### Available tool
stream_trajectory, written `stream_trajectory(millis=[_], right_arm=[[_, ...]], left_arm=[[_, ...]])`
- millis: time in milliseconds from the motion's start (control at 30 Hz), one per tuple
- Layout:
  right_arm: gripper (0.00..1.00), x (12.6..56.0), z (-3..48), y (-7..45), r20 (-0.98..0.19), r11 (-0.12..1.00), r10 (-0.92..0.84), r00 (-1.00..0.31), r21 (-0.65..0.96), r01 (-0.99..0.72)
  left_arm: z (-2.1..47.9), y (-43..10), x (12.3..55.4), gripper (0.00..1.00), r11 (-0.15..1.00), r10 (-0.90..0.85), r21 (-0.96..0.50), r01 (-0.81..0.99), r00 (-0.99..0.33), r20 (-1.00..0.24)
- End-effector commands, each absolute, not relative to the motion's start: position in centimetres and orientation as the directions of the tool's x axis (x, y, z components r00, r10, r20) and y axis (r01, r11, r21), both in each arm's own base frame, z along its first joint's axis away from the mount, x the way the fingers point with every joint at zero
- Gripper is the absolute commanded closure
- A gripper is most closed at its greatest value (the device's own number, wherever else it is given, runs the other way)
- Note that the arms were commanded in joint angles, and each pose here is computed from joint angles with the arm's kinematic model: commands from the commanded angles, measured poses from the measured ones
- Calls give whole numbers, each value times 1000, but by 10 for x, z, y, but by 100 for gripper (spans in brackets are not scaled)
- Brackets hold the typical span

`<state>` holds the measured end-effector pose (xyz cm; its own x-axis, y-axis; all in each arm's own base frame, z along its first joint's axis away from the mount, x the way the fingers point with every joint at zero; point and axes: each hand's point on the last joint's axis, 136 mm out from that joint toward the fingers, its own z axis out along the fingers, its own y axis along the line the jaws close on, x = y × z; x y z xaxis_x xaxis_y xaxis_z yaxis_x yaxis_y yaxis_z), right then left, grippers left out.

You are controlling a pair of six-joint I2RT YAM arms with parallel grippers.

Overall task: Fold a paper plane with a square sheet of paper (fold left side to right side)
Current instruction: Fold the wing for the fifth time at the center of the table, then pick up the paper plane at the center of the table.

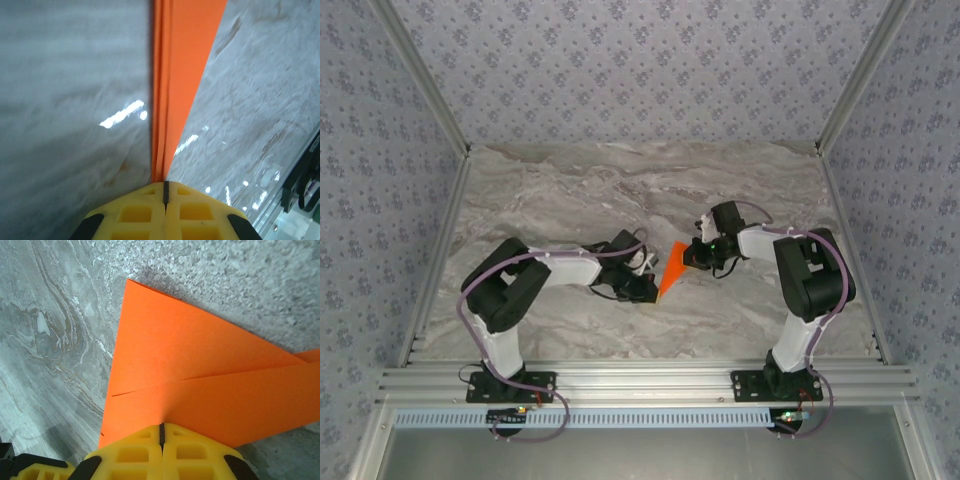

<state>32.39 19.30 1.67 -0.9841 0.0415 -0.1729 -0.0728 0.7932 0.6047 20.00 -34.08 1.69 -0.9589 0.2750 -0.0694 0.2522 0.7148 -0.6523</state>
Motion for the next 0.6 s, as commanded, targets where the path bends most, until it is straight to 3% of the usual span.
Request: stream_trajectory(millis=[0, 233, 367, 567], right_arm=[[96, 314, -5, 174, -128, 860, 43, -991, 510, -28], [91, 331, 34, 183, -241, 829, 52, -969, 552, -92], [69, 343, 73, 177, -355, 847, 78, -932, 516, -126], [35, 329, 105, 161, -455, 937, 70, -888, 335, -98]], left_arm=[[-1, -311, 171, 100, 790, 265, -583, 187, -963, 51], [23, -304, 178, 100, 762, 218, -622, 182, -976, -18], [54, -301, 194, 95, 744, 176, -629, 225, -974, -141], [87, -288, 233, 71, 789, 45, -561, 250, -935, -353]])
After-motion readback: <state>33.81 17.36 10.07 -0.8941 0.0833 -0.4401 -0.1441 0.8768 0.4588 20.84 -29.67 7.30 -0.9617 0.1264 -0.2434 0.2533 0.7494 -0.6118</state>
